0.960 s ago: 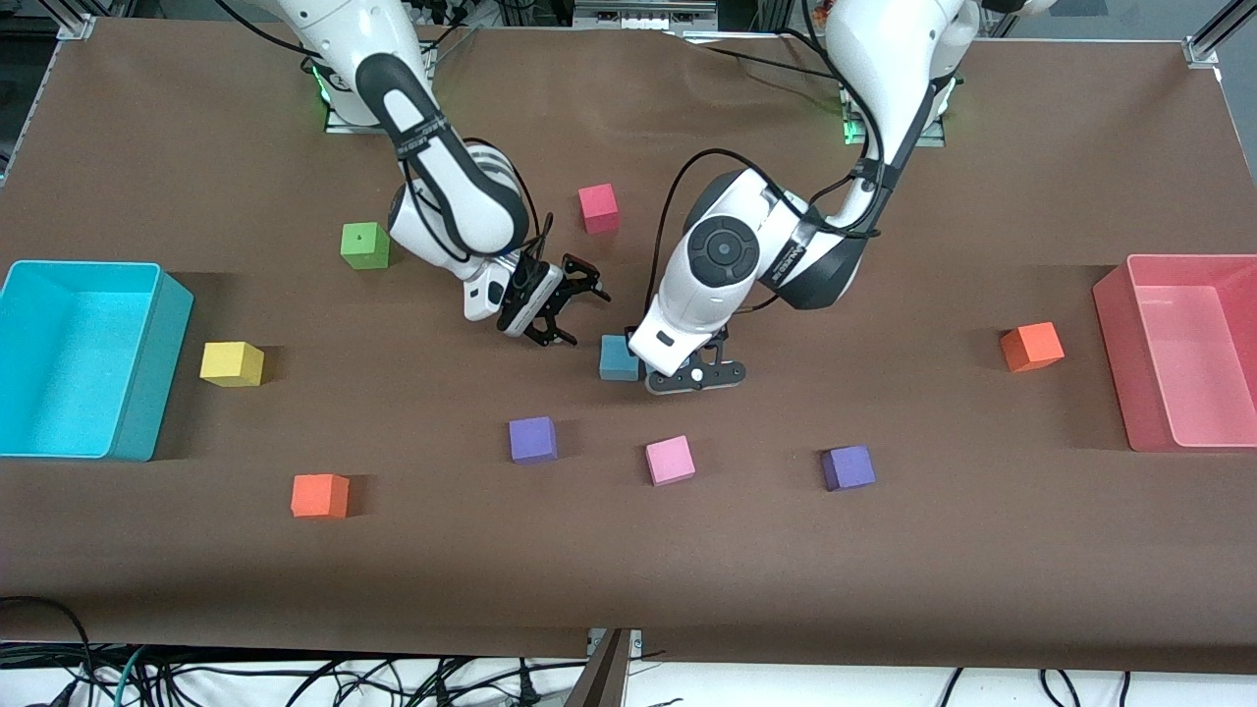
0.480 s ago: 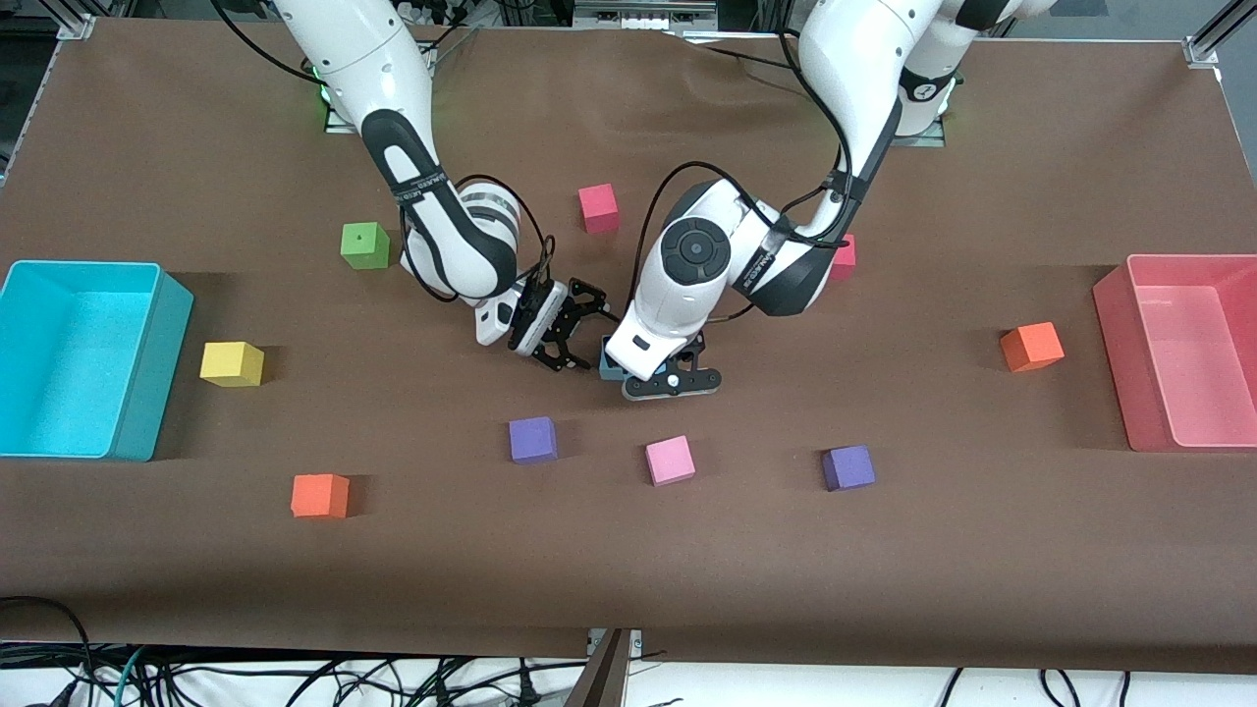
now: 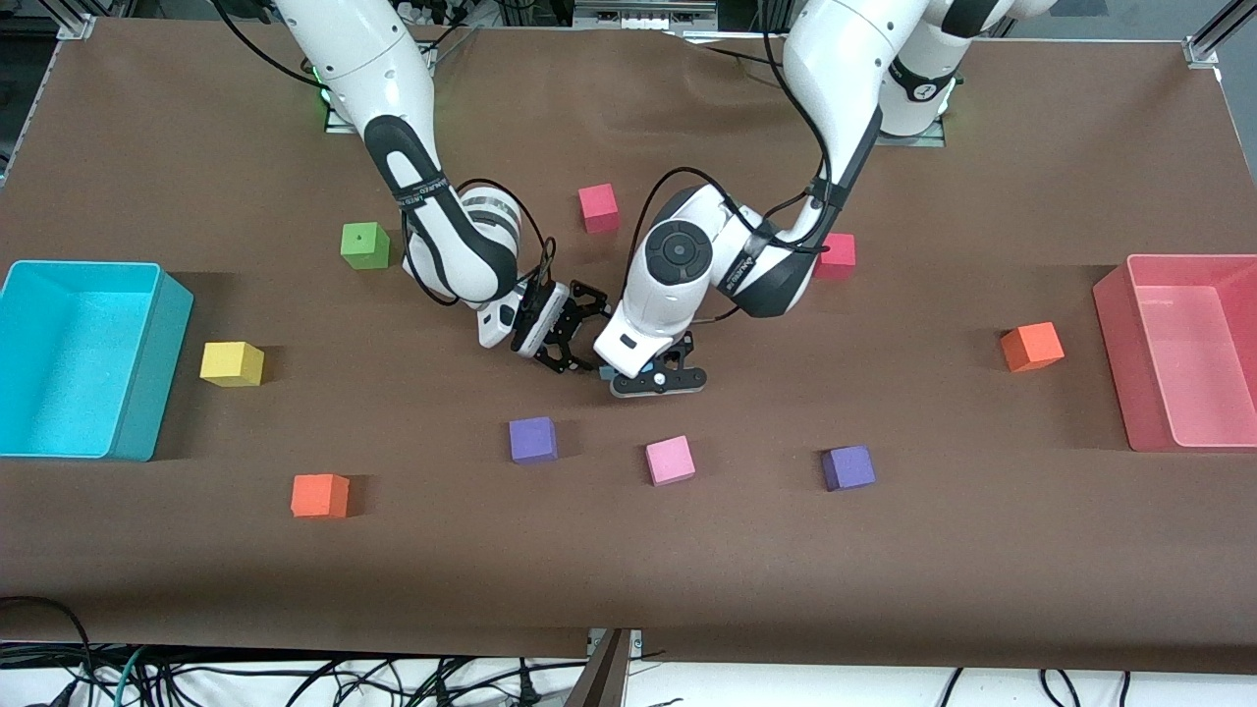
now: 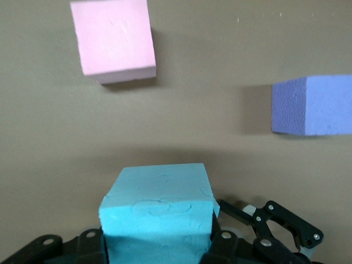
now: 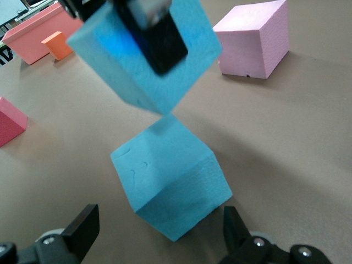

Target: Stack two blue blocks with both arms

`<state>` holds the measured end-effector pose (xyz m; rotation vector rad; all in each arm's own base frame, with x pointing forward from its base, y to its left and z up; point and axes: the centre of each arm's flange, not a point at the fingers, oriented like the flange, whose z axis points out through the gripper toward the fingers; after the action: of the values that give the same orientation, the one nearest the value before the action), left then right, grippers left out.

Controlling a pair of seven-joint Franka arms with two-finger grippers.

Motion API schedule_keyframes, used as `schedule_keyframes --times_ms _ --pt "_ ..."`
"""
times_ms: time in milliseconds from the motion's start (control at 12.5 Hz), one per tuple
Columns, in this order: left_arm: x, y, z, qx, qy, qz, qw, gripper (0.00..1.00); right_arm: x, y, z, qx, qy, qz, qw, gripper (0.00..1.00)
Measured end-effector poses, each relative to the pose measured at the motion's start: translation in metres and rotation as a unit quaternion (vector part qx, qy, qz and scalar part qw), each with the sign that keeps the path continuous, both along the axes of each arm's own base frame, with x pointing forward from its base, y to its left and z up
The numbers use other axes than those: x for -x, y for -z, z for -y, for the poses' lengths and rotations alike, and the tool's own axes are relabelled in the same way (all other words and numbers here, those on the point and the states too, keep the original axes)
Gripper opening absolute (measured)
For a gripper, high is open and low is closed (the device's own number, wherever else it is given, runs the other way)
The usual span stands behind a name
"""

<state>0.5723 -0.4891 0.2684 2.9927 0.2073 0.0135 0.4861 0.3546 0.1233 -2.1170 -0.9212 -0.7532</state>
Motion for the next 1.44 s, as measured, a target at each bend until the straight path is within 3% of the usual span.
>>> schedule_keyframes --times_ms 880,960,1200,1440 --pt "0.023 0.019 0.024 -0.009 -0.005 -0.012 1.000 0.60 -0.001 0.001 0.001 0.001 0.001 0.000 1.000 1.00" --pt "0.024 0.019 0.024 -0.010 -0.005 -0.012 1.000 0.66 -0.001 0.001 0.001 0.001 0.001 0.000 1.000 1.00" --pt "0.026 0.026 0.025 -0.013 -0.004 -0.015 1.000 0.99 -0.002 0.001 0.002 0.001 0.002 0.001 1.000 1.00" --pt "0.025 0.025 0.026 -0.011 -0.005 -0.014 1.000 1.00 -0.004 -0.001 0.002 0.000 0.002 0.003 1.000 1.00"
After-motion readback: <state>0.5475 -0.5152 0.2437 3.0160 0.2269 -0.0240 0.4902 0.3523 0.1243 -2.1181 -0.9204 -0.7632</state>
